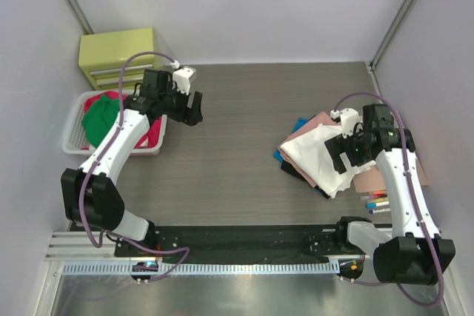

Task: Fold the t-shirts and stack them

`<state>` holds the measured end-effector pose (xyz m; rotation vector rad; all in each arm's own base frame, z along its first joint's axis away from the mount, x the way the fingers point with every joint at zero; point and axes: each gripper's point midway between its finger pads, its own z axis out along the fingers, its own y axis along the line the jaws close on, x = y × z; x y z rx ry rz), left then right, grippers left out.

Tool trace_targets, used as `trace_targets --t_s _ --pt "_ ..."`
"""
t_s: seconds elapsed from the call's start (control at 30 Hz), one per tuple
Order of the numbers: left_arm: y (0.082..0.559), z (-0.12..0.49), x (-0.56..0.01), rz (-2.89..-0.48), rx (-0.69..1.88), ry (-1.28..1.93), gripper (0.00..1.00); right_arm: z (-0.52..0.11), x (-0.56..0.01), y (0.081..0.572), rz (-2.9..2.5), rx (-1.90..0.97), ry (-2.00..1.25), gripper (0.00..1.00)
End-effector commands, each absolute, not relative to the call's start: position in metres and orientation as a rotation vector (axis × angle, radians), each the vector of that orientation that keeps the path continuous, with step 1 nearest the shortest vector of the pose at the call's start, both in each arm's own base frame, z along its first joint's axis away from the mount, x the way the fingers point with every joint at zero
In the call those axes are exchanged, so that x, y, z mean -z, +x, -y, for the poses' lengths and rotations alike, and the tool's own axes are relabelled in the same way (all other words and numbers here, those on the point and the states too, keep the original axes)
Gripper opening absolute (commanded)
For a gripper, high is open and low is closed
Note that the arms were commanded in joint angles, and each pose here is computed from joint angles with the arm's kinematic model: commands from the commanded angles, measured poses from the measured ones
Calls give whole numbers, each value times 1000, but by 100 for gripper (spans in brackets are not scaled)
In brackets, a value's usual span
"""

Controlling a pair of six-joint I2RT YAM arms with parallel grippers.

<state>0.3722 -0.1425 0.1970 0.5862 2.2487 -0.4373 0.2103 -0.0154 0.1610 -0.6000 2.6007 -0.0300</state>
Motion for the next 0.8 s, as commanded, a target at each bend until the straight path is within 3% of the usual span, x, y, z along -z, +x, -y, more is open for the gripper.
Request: trace_targets --t_s 0.0,0.13,0.3,0.53,0.77 --pt "384 141 -207 -2202 401 592 84 3 -155 238 -2558 -56 -595 100" --pt "388 137 -203 -2212 362 586 100 -11 -143 259 -2594 -126 -620 100" --pt "388 135 -203 -2210 350 593 100 -18 -108 280 -2671 -168 -629 100" --pt "387 135 -204 -2205 347 599 100 -25 -53 268 -2826 -282 -619 100" --pt "387 135 -206 -2201 347 602 100 -30 -59 273 -2805 -318 -634 100"
